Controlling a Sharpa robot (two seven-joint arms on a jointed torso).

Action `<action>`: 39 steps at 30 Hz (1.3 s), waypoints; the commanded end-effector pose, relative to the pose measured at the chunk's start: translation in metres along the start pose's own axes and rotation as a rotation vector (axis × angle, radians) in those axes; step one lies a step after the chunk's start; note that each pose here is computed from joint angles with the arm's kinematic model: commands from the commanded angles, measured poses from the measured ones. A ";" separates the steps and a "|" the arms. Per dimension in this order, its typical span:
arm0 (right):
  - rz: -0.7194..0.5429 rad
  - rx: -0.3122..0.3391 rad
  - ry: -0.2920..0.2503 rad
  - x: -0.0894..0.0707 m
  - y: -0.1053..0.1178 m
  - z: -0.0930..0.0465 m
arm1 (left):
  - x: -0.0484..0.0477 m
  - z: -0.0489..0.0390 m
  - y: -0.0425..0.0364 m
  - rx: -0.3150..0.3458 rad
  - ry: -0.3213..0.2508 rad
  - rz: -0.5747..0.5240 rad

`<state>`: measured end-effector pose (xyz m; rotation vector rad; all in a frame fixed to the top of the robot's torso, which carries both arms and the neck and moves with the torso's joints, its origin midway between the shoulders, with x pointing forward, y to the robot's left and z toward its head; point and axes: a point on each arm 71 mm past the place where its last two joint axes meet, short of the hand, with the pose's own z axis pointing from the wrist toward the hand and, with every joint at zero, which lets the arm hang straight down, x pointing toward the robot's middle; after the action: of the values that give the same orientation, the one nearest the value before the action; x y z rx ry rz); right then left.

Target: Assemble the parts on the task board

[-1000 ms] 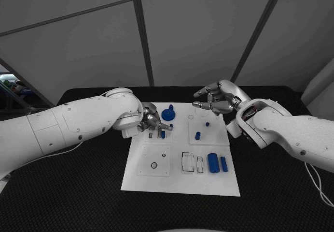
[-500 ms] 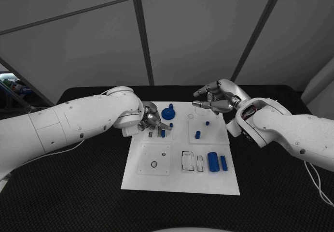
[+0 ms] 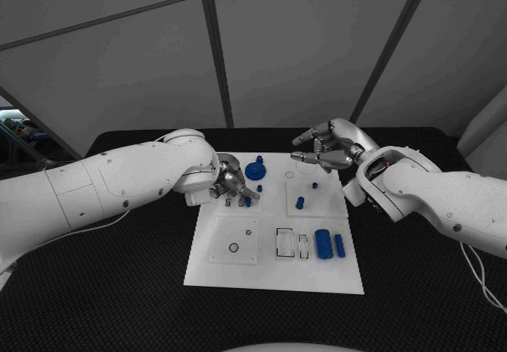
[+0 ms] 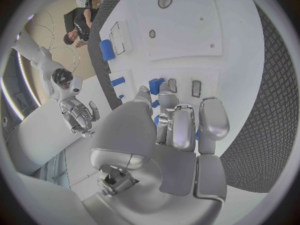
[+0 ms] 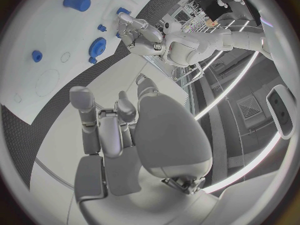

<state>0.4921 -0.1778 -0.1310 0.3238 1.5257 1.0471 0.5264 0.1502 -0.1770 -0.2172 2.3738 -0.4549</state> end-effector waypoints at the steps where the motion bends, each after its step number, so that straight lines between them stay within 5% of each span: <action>1: -0.002 -0.004 0.009 0.000 0.001 0.000 | 0.0018 0.0003 -0.0004 -0.008 0.024 0.026; 39: -0.002 -0.005 0.015 0.002 0.001 0.003 | 0.0053 -0.0041 0.0028 0.039 0.045 -0.079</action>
<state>0.4941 -0.1757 -0.1325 0.3222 1.5346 1.0469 0.5204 0.1536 -0.1797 -0.2577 2.4063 -0.5076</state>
